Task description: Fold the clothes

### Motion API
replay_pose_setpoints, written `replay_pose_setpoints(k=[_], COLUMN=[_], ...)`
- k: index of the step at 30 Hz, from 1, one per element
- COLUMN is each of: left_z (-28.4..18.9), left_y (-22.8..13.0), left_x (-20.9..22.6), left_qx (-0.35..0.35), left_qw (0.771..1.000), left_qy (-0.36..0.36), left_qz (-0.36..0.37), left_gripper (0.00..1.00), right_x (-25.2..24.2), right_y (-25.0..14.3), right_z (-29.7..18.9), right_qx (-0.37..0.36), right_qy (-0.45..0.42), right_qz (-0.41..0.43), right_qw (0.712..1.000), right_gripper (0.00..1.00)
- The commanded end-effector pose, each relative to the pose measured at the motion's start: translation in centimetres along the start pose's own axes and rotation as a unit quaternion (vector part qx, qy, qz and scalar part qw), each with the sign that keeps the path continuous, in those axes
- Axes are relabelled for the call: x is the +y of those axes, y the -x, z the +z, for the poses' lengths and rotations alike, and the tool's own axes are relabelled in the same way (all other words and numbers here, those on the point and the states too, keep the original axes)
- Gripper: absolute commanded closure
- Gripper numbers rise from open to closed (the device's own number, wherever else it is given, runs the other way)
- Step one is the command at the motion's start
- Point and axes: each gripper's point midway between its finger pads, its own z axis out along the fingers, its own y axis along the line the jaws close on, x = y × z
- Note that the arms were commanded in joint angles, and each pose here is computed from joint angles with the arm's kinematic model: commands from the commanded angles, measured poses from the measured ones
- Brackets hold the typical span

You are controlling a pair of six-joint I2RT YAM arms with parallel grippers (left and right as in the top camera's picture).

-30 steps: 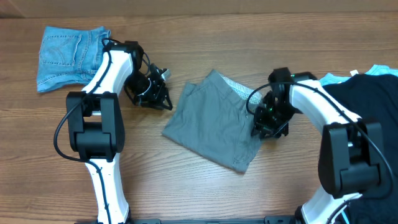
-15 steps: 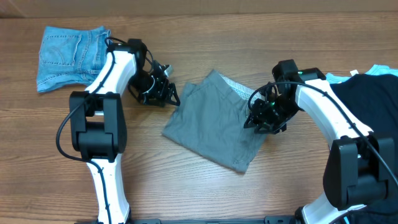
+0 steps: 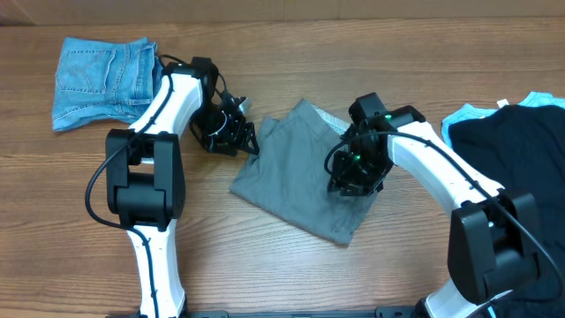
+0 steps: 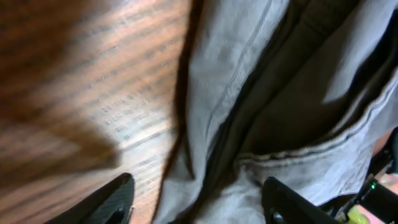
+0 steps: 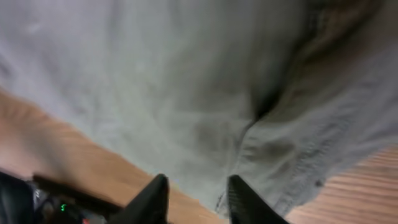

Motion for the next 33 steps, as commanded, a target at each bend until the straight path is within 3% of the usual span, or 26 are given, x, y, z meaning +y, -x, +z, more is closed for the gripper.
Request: replay_pose_setpoints(k=[1,6,13,17,19,20,25,29,33], left_z=[0.5,-0.1,0.0,0.3,0.4,0.6,0.6,0.6,0.3], left_y=[-0.9,-0.8,0.0,0.0,0.1,0.1,0.3,0.2,0.2], left_x=[-0.9,-1.0,-2.2,-2.7,-2.9,-3.0,-2.2,-1.7,-1.1], left_qx=[0.019,0.017,0.004,0.005,0.005,0.006,0.005,0.007,0.007], left_qw=[1.000,1.000,0.999,0.998,0.997,0.997,0.997,0.996,0.996], left_qy=[0.003,-0.001,-0.012,-0.011,-0.011,-0.008,0.020,0.033,0.038], left_qz=[0.020,0.017,0.047,0.060,0.070,0.077,0.081,0.079,0.075], left_gripper=[0.36,0.39,0.32,0.33,0.41,0.55,0.93,0.96,0.96], right_x=[-1.3,-0.7,-4.1,-5.3,-5.2,-5.0,-5.8,-6.4,-6.9], right_y=[0.9,0.9,1.2,0.5,0.2,-0.1,-0.7,-1.2,-1.2], right_z=[-0.9,-3.3,-4.1,-2.2,-1.0,0.2,2.2,3.4,3.9], right_qx=[-0.031,-0.055,-0.070,-0.044,-0.032,-0.024,-0.021,-0.020,-0.024], right_qy=[-0.024,0.007,-0.021,-0.023,-0.006,0.016,0.024,0.024,0.021], right_qz=[-0.013,-0.049,0.032,0.051,0.052,0.052,0.078,0.080,0.078], right_qw=[0.999,0.997,0.997,0.997,0.998,0.998,0.996,0.996,0.996], right_gripper=[0.68,0.62,0.41,0.41,0.41,0.44,0.55,0.67,0.90])
